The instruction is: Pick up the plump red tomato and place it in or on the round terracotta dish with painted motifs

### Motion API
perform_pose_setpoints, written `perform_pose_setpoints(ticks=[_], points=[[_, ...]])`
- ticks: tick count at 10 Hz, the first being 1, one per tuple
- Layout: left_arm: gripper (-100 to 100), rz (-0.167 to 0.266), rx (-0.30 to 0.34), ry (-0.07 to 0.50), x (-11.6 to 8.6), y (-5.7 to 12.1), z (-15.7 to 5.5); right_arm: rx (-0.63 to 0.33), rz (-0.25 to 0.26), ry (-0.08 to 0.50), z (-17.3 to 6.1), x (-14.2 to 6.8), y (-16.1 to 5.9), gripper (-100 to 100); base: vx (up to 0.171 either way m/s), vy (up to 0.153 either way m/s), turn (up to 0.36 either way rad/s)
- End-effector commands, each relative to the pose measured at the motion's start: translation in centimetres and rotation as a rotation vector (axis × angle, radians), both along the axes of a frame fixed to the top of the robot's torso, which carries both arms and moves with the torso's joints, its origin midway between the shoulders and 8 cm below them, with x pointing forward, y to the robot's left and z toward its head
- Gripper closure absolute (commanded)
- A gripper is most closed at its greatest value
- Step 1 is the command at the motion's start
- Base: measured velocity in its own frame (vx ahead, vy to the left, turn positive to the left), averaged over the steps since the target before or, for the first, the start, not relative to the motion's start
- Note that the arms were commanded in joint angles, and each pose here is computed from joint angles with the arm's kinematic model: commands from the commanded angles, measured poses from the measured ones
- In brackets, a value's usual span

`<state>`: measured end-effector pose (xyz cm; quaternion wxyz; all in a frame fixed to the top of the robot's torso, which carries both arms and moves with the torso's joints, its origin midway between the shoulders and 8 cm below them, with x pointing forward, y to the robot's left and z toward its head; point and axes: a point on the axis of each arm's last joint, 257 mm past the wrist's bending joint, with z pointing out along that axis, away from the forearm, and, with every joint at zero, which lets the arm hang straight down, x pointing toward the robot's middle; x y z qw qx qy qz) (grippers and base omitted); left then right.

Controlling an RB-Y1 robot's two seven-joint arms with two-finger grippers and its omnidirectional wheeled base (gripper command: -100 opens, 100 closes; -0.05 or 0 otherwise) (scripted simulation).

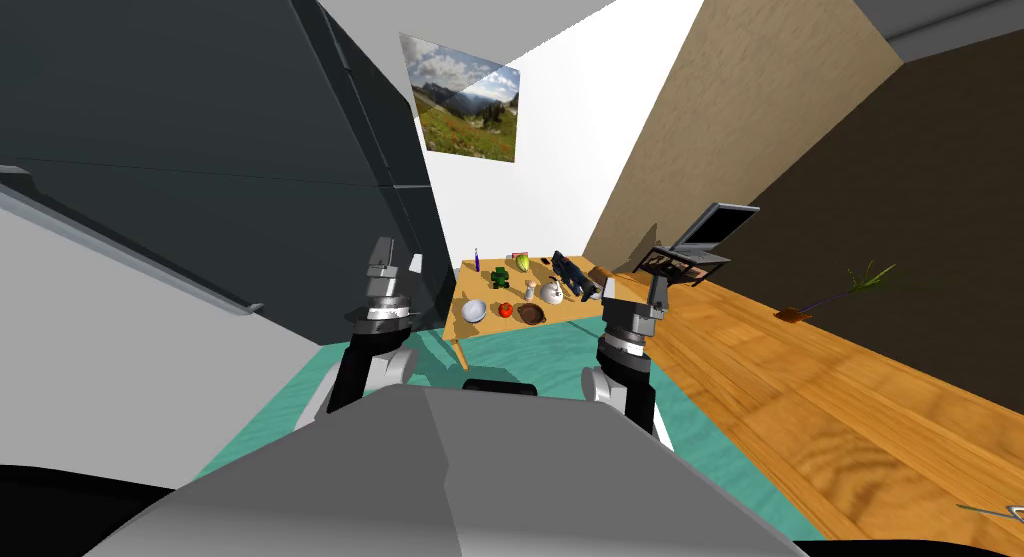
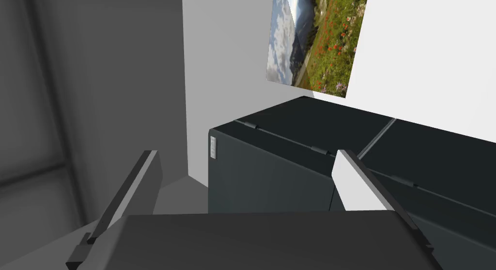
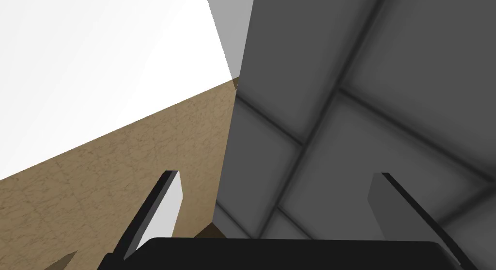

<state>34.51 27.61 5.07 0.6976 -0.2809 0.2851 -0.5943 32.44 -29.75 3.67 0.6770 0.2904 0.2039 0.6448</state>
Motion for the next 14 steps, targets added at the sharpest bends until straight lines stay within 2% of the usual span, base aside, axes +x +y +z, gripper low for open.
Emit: perform_pose_setpoints(ticks=[1, 4, 8, 9, 13, 14], points=[[-100, -0.013, 0.023, 0.040, 0.7, -0.2, -1.5, 0.000, 0.000, 0.000, 0.0, 0.0, 0.0, 0, 0.012, -0.046, -0.057], [-100, -0.026, 0.044, 0.129, 2.2, -0.1, -5.0, 0.000, 0.000, 0.000, 0.0, 0.0, 0.0, 0, 0.018, -0.091, -0.047], [-100, -0.034, 0.048, 0.289, 3.9, 0.6, -11.8, 0.000, 0.000, 0.000, 0.0, 0.0, 0.0, 0, 0.026, -0.141, -0.066], [-100, -0.033, 0.048, 0.292, 4.0, 0.7, -12.0, 0.000, 0.000, 0.000, 0.0, 0.0, 0.0, 0, 0.034, -0.096, -0.011], [-100, -0.030, 0.039, 0.468, 4.5, 1.7, -19.8, 0.000, 0.000, 0.000, 0.0, 0.0, 0.0, 0, 0.034, -0.130, -0.068], [-100, -0.028, 0.037, 0.483, 4.5, 1.9, -20.5, 0.000, 0.000, 0.000, 0.0, 0.0, 0.0, 0, 0.031, -0.105, -0.014]])
